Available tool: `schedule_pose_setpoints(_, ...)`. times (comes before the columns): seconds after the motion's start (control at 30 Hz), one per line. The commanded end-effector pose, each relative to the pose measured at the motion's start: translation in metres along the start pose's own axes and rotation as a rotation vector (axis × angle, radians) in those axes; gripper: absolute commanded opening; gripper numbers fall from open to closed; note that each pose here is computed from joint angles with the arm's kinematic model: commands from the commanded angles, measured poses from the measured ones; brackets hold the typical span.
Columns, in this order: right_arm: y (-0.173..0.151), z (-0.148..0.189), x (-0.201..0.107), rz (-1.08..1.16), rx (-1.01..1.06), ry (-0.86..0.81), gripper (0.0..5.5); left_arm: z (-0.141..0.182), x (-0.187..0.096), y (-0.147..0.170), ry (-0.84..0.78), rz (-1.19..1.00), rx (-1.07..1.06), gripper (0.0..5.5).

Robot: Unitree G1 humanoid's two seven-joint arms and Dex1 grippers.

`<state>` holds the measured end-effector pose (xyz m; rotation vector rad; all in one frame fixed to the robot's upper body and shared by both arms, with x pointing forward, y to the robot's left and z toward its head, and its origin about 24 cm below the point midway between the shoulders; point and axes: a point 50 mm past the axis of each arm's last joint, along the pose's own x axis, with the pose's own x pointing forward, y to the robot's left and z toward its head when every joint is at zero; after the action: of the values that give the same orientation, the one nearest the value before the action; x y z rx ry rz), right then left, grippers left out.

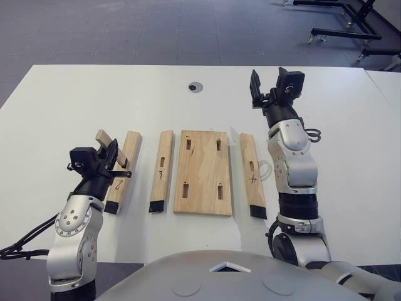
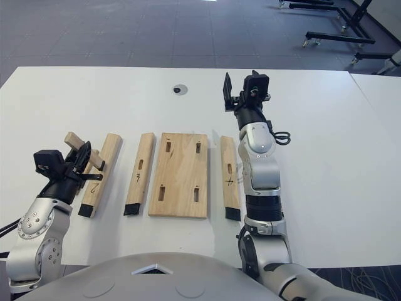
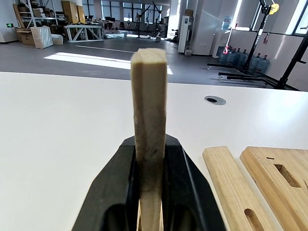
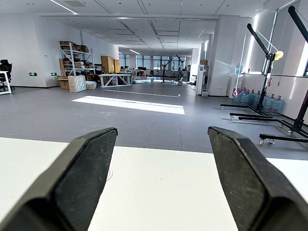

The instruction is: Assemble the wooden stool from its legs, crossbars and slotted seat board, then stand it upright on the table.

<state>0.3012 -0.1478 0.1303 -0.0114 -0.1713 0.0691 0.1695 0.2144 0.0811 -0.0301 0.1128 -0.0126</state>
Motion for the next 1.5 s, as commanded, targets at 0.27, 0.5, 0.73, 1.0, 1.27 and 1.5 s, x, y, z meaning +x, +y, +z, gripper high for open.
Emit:
schedule_pose_setpoints(0.27, 0.001, 0.003, 0.001, 0.017, -0.002, -0.002, 3.47, -0.007, -0.004, 0.0, 0.035, 0.023, -0.004, 0.39)
schedule_pose_setpoints(0.5, 0.002, 0.002, 0.002, 0.029, 0.0, 0.002, 3.47, -0.015, 0.0, 0.002, 0.056, 0.035, -0.014, 0.39)
schedule_pose_setpoints(0.73, 0.006, 0.005, 0.001, 0.057, 0.005, -0.008, 3.47, -0.017, 0.0, 0.001, 0.055, 0.036, -0.02, 0.39)
schedule_pose_setpoints(1.0, 0.007, 0.003, -0.001, 0.052, 0.012, -0.002, 3.47, -0.015, 0.0, 0.002, 0.05, 0.042, 0.002, 0.39)
schedule_pose_setpoints(1.27, 0.008, 0.004, 0.0, 0.051, 0.013, -0.002, 3.47, -0.01, 0.002, 0.001, 0.022, 0.047, 0.0, 0.39)
schedule_pose_setpoints(1.5, 0.008, 0.003, 0.002, 0.054, 0.015, 0.003, 3.47, -0.018, 0.005, 0.0, 0.062, 0.033, 0.018, 0.39)
